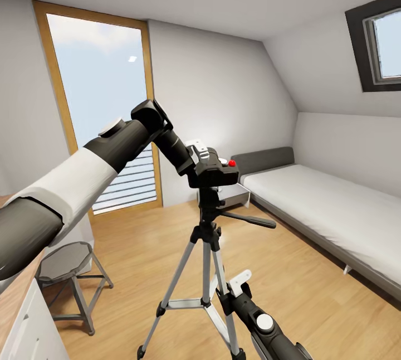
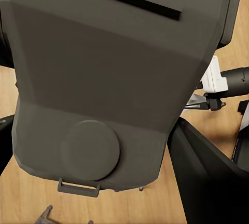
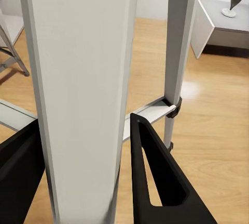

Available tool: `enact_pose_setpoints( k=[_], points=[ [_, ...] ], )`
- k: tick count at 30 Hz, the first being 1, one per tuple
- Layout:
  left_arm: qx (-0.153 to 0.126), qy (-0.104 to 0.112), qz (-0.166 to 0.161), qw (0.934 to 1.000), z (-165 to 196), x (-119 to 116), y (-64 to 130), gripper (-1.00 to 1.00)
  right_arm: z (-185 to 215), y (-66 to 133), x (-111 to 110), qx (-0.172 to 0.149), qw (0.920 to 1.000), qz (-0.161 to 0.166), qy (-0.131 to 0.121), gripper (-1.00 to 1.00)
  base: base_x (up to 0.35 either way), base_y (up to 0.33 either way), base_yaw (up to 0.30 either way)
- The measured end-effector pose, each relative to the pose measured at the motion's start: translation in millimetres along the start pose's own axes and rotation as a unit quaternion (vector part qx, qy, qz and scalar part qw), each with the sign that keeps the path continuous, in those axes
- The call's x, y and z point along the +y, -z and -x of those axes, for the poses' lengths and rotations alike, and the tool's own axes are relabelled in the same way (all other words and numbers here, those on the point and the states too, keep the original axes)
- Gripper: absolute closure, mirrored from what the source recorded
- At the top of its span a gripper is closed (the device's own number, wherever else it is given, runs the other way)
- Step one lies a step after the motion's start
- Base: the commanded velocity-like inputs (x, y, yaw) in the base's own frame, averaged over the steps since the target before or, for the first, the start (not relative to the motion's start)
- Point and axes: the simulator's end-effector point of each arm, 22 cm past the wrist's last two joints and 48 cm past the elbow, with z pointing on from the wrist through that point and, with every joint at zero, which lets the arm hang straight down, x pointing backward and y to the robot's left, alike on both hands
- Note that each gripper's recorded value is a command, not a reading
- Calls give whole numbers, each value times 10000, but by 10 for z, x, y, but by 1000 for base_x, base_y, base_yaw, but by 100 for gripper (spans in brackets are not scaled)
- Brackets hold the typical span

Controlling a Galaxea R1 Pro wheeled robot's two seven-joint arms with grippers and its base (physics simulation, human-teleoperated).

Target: Attach the digital camera to the camera tripod in the bedroom.

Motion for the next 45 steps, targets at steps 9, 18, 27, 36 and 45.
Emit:
enact_pose_setpoints(
  k=[9, 18, 27, 36, 45],
  points=[
    [5, 13, -4, 10000, -6, 3, -4, 100, 0, 0, 0, 0, 10000, 0, 0, 100, 0, 0, 0],
    [10, 23, -12, 10000, -14, 3, -12, 100, 0, 0, 0, 0, 10000, 0, 0, 100, 0, 0, 0],
    [14, 21, -12, 10000, -15, 2, -14, 100, 0, 0, 0, 0, 10000, 0, 0, 100, 0, 0, 0],
    [20, 32, -8, 10000, -26, 10, -13, 100, 0, 0, 0, 0, 10000, 0, 0, 100, 0, 0, 0],
    [32, 68, 6, 10000, -61, 37, -7, 100, 0, 0, 0, 0, 10000, -1, 1, 100, 0, 0, 0]
  ],
)
